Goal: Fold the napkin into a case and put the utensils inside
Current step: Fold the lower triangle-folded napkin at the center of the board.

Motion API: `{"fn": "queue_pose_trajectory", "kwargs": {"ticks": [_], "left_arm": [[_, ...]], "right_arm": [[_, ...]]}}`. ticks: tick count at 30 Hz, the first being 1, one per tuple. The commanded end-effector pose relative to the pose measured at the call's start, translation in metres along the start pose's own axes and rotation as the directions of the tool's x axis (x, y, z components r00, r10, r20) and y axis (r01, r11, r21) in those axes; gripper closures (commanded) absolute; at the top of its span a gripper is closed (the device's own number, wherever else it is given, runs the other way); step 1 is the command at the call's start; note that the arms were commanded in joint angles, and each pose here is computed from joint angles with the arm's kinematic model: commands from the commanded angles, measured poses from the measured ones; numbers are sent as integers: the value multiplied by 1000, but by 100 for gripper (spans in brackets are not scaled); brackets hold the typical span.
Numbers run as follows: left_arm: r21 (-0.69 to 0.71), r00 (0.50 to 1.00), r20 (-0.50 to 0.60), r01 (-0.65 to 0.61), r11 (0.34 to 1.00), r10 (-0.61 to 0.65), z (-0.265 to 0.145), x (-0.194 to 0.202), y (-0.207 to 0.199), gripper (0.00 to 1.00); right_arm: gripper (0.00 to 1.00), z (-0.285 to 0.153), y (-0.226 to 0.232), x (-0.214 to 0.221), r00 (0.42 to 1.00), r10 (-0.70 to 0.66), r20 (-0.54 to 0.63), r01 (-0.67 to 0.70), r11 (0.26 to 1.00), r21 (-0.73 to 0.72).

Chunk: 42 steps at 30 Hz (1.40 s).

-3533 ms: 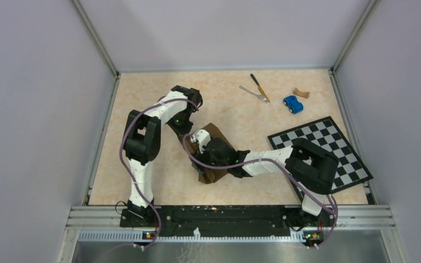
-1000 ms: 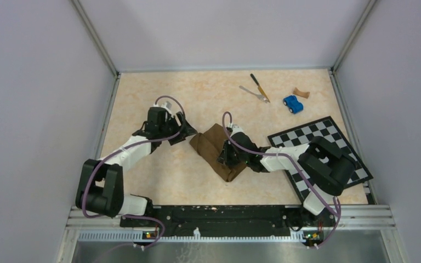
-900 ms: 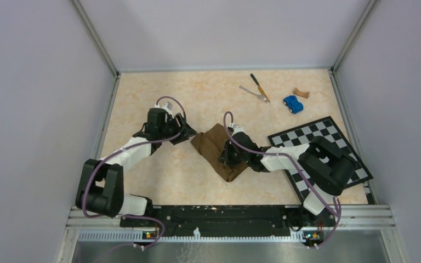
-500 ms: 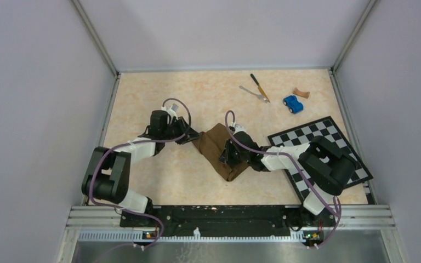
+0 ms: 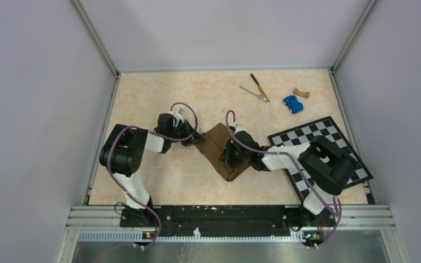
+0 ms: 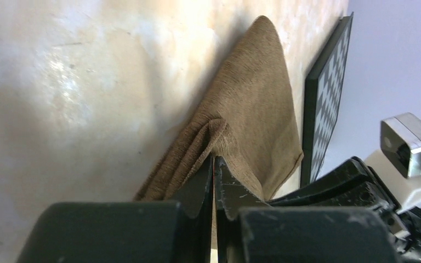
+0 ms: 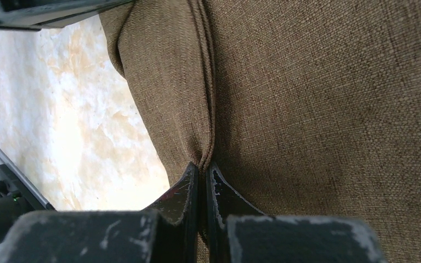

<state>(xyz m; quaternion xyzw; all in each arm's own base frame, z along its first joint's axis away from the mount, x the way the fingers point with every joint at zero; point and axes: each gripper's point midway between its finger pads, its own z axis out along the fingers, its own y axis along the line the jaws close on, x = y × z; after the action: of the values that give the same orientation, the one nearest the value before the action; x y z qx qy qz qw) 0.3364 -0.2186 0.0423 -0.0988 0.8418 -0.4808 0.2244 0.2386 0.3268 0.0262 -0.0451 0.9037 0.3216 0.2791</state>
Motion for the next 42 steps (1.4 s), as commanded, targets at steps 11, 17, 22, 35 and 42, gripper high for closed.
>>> {"fn": "queue_pose_trajectory", "kwargs": {"ticks": [11, 17, 22, 35, 42], "left_arm": [[-150, 1000, 22, -3, 989, 7, 14, -13, 48, 100], [-147, 1000, 5, -5, 989, 6, 14, -12, 50, 100], [-135, 1000, -1, -9, 991, 8, 14, -12, 46, 100], [-137, 1000, -17, -2, 991, 0, 18, -13, 48, 100], [-133, 999, -34, -13, 991, 8, 20, -14, 47, 100]], "right_arm": [[74, -24, 8, -34, 962, -271, -19, 269, 960, -76], [44, -49, -1, -28, 913, -405, -36, 401, 912, -86], [33, -61, 6, -16, 891, -453, -34, 444, 885, -141], [76, -65, -82, -3, 887, -449, -110, 450, 786, 425], [80, -75, -43, -25, 885, -462, -62, 454, 823, 342]]}}
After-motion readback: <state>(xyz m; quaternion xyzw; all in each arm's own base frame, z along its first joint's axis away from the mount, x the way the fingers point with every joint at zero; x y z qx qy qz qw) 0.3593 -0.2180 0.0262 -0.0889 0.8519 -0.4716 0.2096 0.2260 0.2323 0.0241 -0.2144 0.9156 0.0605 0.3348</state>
